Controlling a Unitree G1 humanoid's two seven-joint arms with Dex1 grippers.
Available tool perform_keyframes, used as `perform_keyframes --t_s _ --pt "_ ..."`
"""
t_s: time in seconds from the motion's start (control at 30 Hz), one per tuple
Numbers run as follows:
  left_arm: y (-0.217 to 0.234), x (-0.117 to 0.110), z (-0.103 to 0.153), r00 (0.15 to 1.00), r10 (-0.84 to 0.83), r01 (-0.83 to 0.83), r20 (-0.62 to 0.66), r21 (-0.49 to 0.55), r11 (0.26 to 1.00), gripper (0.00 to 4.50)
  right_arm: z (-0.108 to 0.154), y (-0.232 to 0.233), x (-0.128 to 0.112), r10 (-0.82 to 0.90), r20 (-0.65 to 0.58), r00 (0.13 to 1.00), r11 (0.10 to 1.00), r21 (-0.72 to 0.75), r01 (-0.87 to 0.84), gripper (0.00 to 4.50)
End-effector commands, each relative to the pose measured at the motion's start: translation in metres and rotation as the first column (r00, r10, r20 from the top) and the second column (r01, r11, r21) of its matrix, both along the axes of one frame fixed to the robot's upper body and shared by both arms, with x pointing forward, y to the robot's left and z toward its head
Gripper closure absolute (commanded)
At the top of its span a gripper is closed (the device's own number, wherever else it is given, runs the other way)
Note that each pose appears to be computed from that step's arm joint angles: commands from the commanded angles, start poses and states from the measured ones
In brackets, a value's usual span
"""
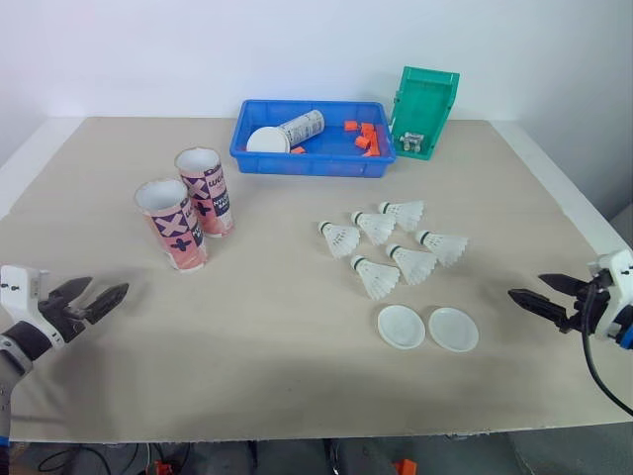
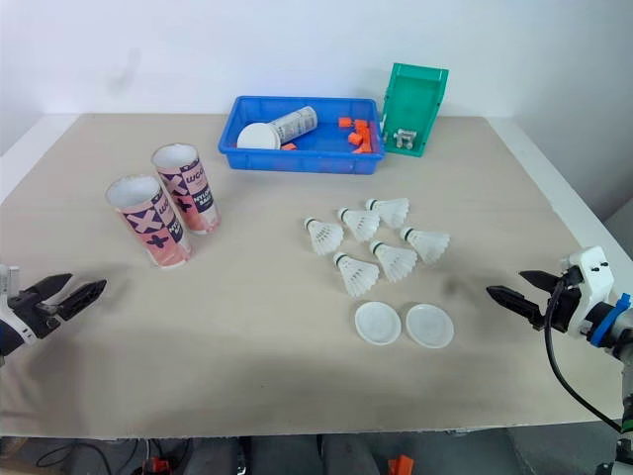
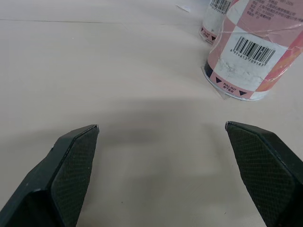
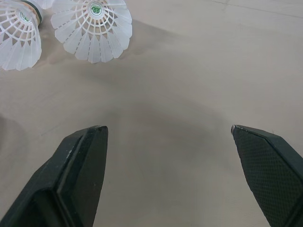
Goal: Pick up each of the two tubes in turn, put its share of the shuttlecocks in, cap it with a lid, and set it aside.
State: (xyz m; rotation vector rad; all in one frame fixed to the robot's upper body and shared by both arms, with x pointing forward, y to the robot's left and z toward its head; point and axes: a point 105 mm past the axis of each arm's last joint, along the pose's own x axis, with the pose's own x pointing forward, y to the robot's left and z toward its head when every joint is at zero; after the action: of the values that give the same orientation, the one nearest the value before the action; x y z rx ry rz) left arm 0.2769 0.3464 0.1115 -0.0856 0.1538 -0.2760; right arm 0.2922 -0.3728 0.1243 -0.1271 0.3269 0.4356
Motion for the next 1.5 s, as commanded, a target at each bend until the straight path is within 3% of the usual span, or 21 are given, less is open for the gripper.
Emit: perform_keyframes --t_s 0.03,0.7,0.9,1.0,1.13,1.37,1.5 --pt "-0.002 0.0 0.016 0.998 -0.021 0.02 0.053 0.02 1.0 0.03 0.017 0.001 0.001 0.02 0.045 0.999 0.999 -0.029 -0.018 0.0" --pt "-0.003 0.0 0.016 0.996 -0.067 0.067 0.061 0.001 0.998 0.03 0.023 0.008 0.007 0.037 0.072 0.997 0.999 -0.024 -0.036 0.0" --pt "-0.001 0.0 0.025 0.981 -0.116 0.114 0.152 0.021 0.993 0.03 0.039 0.017 0.009 0.078 0.123 0.989 0.997 -0.02 -0.076 0.0" --pt "-0.014 0.0 0.024 0.961 -0.211 0.188 0.178 0.137 0.973 0.03 0.068 0.041 0.016 0.154 0.225 0.962 0.988 -0.047 -0.148 0.0" --pt "-0.03 0.014 0.026 0.938 -0.273 0.245 0.215 0.145 0.959 0.03 0.097 0.088 0.019 0.291 0.323 0.901 0.954 -0.03 -0.297 0.0" --pt "-0.059 0.042 0.025 0.895 -0.385 0.348 0.224 0.189 0.918 0.03 0.087 0.196 0.003 0.58 0.303 0.756 0.806 -0.08 -0.586 0.0" --pt "-0.065 0.059 0.026 0.885 -0.394 0.355 0.249 0.19 0.916 0.03 0.089 0.23 -0.009 0.646 0.336 0.685 0.742 -0.067 -0.667 0.0"
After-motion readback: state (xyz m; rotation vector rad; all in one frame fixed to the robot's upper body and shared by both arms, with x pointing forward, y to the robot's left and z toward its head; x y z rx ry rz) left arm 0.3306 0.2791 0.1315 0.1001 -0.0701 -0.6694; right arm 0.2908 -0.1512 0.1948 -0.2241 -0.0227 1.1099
